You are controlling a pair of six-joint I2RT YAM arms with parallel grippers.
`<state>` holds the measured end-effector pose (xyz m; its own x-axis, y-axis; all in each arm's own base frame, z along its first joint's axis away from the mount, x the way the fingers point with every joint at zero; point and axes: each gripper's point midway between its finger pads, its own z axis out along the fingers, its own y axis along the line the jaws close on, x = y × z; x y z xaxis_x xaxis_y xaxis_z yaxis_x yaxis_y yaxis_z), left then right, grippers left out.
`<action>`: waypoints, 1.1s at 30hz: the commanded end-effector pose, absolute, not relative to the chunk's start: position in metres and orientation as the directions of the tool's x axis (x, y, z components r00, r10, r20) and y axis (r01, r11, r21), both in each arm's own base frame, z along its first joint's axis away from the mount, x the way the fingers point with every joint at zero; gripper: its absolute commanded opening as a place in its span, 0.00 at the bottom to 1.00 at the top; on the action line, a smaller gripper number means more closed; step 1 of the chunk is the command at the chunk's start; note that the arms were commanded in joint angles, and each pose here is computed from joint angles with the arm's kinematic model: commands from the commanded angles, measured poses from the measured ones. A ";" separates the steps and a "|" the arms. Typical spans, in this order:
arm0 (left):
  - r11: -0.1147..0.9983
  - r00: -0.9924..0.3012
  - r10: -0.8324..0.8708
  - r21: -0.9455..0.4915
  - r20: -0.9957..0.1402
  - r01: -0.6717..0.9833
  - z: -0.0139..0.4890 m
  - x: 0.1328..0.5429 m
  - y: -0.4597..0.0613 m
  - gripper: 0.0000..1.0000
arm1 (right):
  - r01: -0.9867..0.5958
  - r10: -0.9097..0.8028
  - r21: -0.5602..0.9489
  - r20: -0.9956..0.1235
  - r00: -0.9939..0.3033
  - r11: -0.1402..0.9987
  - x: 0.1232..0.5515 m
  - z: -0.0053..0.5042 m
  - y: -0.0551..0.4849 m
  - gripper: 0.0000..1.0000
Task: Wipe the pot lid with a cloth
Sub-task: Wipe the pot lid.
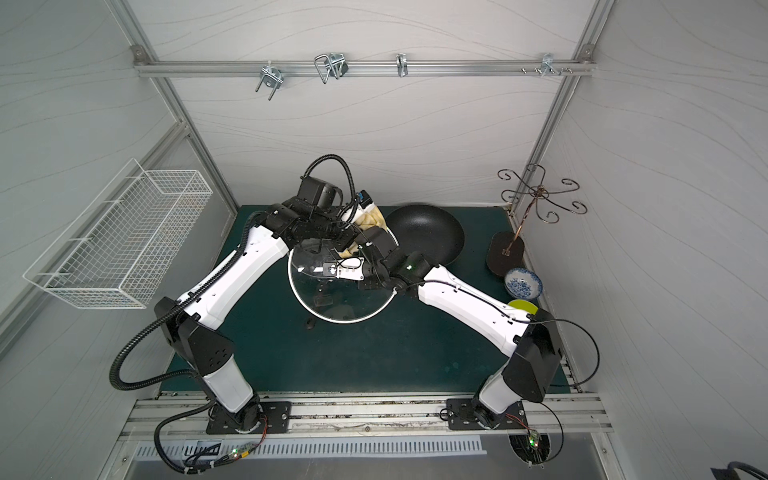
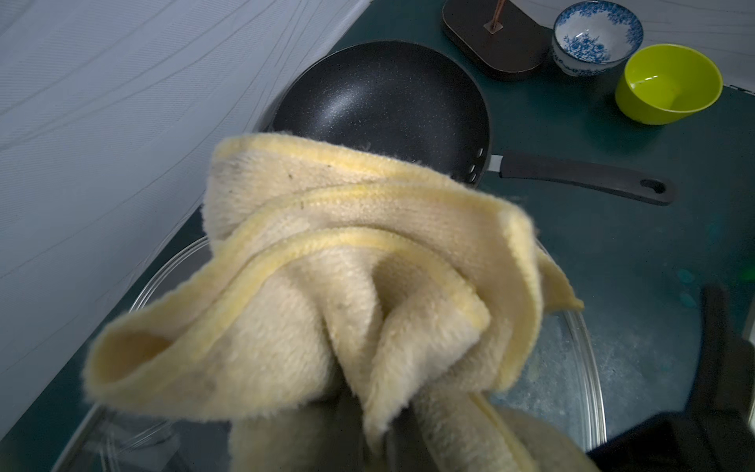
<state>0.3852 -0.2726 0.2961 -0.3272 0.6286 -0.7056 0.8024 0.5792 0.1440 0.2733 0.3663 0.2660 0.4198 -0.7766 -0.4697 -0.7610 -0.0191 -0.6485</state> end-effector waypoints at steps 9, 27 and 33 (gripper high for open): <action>0.753 -0.370 0.497 0.179 -0.785 0.633 0.337 0.424 -0.228 0.00 | -0.640 -0.605 -0.686 -0.685 0.407 0.346 0.303 0.389 0.346 0.00; 0.826 -0.417 0.414 0.140 -0.809 0.547 0.317 0.408 -0.200 0.00 | -0.550 -0.317 -0.243 -0.947 -0.042 0.799 0.362 0.428 0.285 0.00; 0.764 -0.318 0.502 0.240 -0.804 0.598 0.312 0.388 -0.215 0.00 | -0.519 -0.202 -0.109 -0.971 -0.126 0.848 0.374 0.432 0.288 0.00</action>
<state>0.3935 -0.2069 0.3071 -0.3873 0.4567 -0.8009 0.5798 0.7961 0.1736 0.3671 0.2792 0.3331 -0.2601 -0.5105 -0.8196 -0.5924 0.7546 -0.2820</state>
